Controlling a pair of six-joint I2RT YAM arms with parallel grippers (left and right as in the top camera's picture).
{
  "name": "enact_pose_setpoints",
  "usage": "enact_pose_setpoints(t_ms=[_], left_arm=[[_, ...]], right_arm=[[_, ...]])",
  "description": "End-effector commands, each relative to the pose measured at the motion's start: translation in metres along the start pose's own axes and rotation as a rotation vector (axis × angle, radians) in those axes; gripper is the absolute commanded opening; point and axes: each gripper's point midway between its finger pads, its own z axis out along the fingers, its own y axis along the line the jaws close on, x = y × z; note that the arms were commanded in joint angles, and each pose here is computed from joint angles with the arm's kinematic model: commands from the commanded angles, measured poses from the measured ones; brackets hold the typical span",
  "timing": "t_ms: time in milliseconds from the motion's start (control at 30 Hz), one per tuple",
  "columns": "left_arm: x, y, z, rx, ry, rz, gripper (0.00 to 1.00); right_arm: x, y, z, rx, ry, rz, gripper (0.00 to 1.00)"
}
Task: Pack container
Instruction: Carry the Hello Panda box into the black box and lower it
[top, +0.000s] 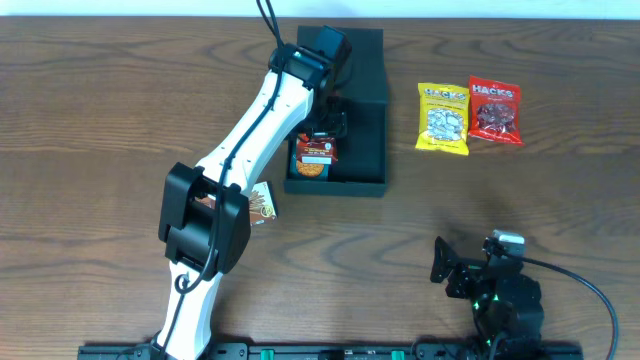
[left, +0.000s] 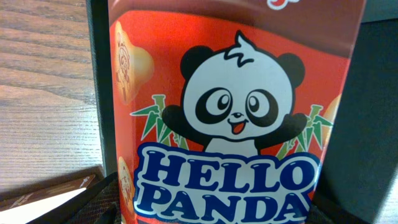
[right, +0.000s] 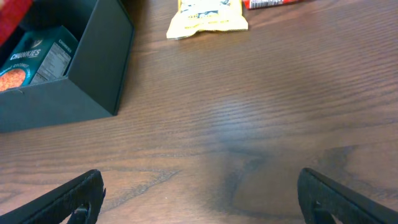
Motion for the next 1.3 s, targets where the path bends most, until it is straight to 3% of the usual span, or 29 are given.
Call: enact_pose_setpoints(t_ms=[0,567,733,967,1267], left_arm=[[-0.001,0.004,0.007,-0.026,0.0,-0.001,0.76],[0.006,0.015,0.027,-0.071,0.011,-0.002,0.78],[0.005,0.013,0.027,-0.058,0.012,-0.002,0.89],[0.0,0.01,0.026,-0.046,-0.009,-0.002,0.9],[-0.031,-0.01,-0.03,0.017,-0.124,0.004,0.89]], right_arm=[[0.003,-0.001,0.002,0.001,0.005,0.004,0.99],[0.003,-0.001,0.002,0.001,0.005,0.004,0.99],[0.003,-0.001,0.002,0.001,0.005,0.004,0.99],[0.003,-0.001,0.002,0.001,0.006,0.004,0.99],[0.003,-0.001,0.002,0.001,0.005,0.004,0.99]])
